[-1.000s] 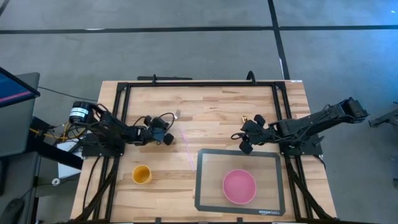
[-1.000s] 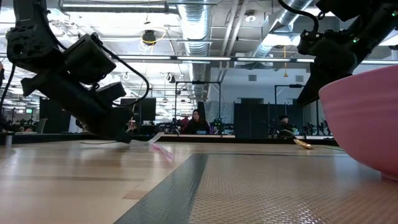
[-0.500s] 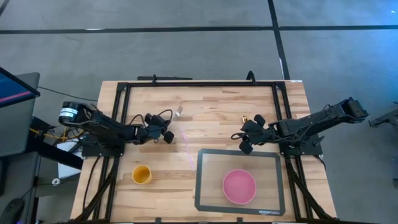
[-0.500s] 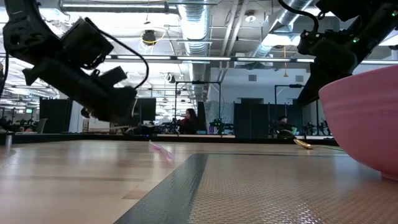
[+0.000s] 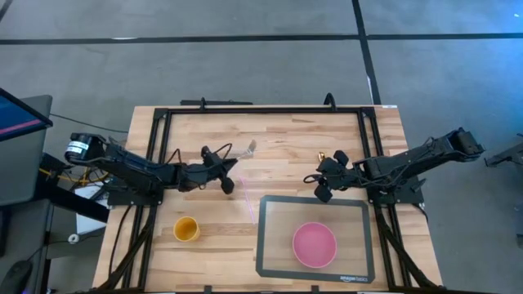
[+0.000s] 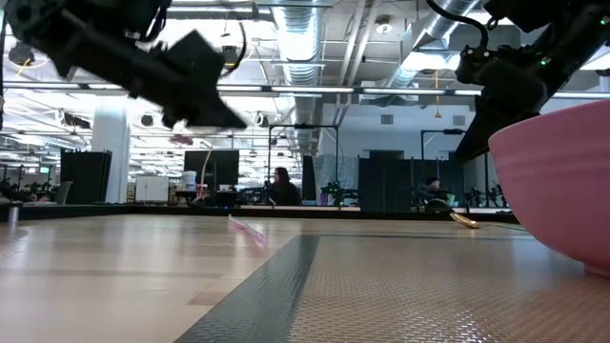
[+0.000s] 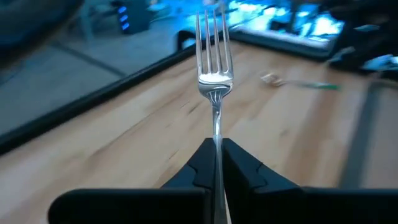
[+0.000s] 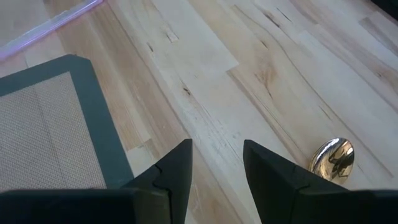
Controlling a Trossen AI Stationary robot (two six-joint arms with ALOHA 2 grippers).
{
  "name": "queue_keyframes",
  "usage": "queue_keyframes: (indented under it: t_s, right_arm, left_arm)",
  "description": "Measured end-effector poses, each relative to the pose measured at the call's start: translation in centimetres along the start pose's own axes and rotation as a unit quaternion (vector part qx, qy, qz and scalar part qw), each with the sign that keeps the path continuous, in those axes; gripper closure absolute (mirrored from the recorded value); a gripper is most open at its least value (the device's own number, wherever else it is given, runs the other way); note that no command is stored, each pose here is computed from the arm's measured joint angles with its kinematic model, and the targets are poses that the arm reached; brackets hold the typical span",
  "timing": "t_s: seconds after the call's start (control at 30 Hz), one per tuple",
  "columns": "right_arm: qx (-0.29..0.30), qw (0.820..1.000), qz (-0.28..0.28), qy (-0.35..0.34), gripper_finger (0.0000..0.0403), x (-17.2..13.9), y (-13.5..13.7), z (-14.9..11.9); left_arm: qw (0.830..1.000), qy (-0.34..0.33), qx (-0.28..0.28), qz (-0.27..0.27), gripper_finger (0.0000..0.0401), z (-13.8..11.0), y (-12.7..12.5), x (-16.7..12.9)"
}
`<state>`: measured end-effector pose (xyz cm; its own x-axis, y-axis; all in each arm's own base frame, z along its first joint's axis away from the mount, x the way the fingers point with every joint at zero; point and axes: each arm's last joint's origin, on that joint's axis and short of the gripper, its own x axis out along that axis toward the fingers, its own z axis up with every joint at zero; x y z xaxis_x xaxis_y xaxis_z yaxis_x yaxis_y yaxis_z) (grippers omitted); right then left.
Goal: Pick & Place Utensil
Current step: Put the fork in the pink bowl
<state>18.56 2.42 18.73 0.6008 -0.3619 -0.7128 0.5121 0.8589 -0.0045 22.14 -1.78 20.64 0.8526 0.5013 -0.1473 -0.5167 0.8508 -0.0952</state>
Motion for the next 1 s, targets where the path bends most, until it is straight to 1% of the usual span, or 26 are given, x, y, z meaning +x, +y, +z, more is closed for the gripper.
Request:
queue_keyframes:
  t_s: [0.07,0.2,0.43,0.53,0.77,1.0]
  right_arm:
    - [0.0,1.0,0.0,0.0,0.0267,0.0,0.0,0.0]
    - [0.001,1.0,0.002,-0.003,0.0267,0.0,0.0,0.1]
    - [0.002,1.0,0.003,-0.004,0.0267,0.0,0.1,0.1]
    - [0.002,1.0,0.003,-0.005,0.0267,0.0,0.1,0.1]
    - [0.003,1.0,0.003,-0.005,0.0267,0.0,0.1,0.1]
    - [0.0,1.0,0.004,-0.006,0.0267,0.0,0.1,0.1]
  left_arm:
    - [1.0,-0.009,0.009,-0.028,0.0389,1.1,-1.0,0.1]
    - [0.997,-0.025,0.02,-0.064,0.0389,2.6,-2.8,-0.1]
    - [0.991,-0.029,0.02,-0.127,0.0389,4.1,-6.0,-0.3]
    - [0.987,-0.03,0.04,-0.15,0.0389,4.5,-7.6,0.0]
    - [0.978,0.0,0.073,-0.195,0.0389,5.7,-11.8,1.1]
    - [0.964,0.034,0.093,-0.248,0.0389,8.1,-15.4,1.4]
